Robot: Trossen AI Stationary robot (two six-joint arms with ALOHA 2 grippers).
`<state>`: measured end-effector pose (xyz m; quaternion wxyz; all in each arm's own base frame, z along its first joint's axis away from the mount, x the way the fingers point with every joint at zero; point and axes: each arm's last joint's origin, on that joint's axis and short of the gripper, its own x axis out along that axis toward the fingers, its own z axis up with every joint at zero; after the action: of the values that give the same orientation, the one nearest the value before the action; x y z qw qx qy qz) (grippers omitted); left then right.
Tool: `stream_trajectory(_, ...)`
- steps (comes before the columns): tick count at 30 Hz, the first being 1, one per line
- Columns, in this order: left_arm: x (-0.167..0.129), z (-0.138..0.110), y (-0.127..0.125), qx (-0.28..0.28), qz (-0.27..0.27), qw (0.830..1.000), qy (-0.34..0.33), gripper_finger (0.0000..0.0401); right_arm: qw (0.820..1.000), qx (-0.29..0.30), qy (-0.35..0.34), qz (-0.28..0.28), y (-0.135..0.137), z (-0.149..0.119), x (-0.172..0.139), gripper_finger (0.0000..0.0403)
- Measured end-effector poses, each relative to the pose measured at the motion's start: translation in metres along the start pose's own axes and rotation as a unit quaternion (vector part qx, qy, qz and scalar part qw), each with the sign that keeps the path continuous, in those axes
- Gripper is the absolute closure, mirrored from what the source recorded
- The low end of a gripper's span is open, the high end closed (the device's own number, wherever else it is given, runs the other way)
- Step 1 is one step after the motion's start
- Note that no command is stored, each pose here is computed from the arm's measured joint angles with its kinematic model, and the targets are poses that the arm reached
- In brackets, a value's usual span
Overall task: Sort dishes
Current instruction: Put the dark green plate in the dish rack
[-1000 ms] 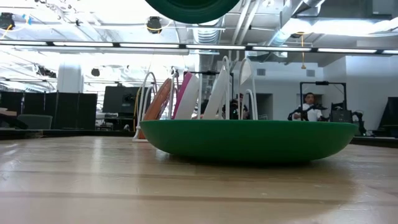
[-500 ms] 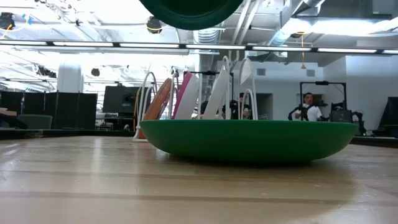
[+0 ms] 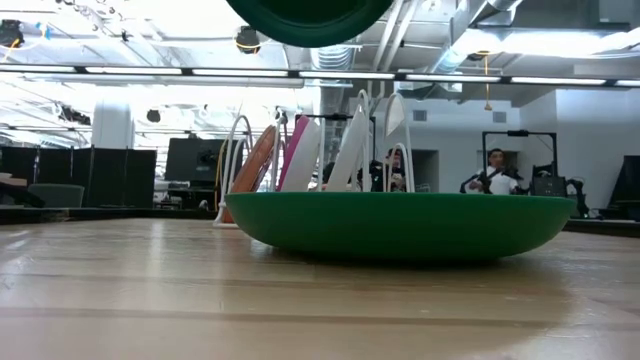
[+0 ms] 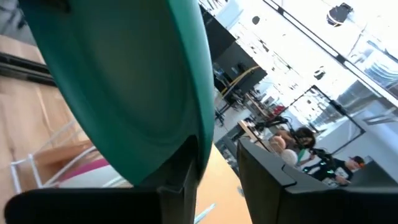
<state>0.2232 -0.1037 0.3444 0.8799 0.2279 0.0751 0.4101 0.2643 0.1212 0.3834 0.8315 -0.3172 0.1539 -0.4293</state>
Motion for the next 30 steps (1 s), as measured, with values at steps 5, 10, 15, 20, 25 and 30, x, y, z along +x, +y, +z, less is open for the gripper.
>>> stream_trajectory(5, -0.011, 0.006, 0.011, -0.018, -0.003, 1.000, 0.004, 0.0373, 0.999, 0.044, 0.014, 0.000, -0.025, 0.002, -0.028, 0.0294)
stream_trajectory(10, -0.031, 0.016, 0.031, -0.090, -0.057, 0.994, -0.039, 0.0373, 0.997, 0.071, -0.014, 0.037, -0.034, 0.000, -0.052, 0.0294)
stream_trajectory(15, -0.048, 0.021, 0.055, -0.169, -0.105, 0.978, -0.065, 0.0373, 0.994, 0.085, -0.033, 0.063, -0.042, -0.002, -0.067, 0.0294)
stream_trajectory(20, -0.054, 0.026, 0.079, -0.226, -0.160, 0.953, -0.119, 0.0373, 0.995, 0.048, -0.048, 0.074, -0.036, -0.006, -0.072, 0.0294)
stream_trajectory(25, -0.049, 0.032, 0.109, -0.305, -0.219, 0.900, -0.222, 0.0373, 0.994, 0.061, -0.047, 0.074, -0.040, -0.015, -0.070, 0.0294)
stream_trajectory(30, -0.036, 0.032, 0.140, -0.389, -0.181, 0.867, -0.253, 0.0374, 0.993, 0.078, -0.044, 0.072, -0.046, -0.027, -0.067, 0.0294)
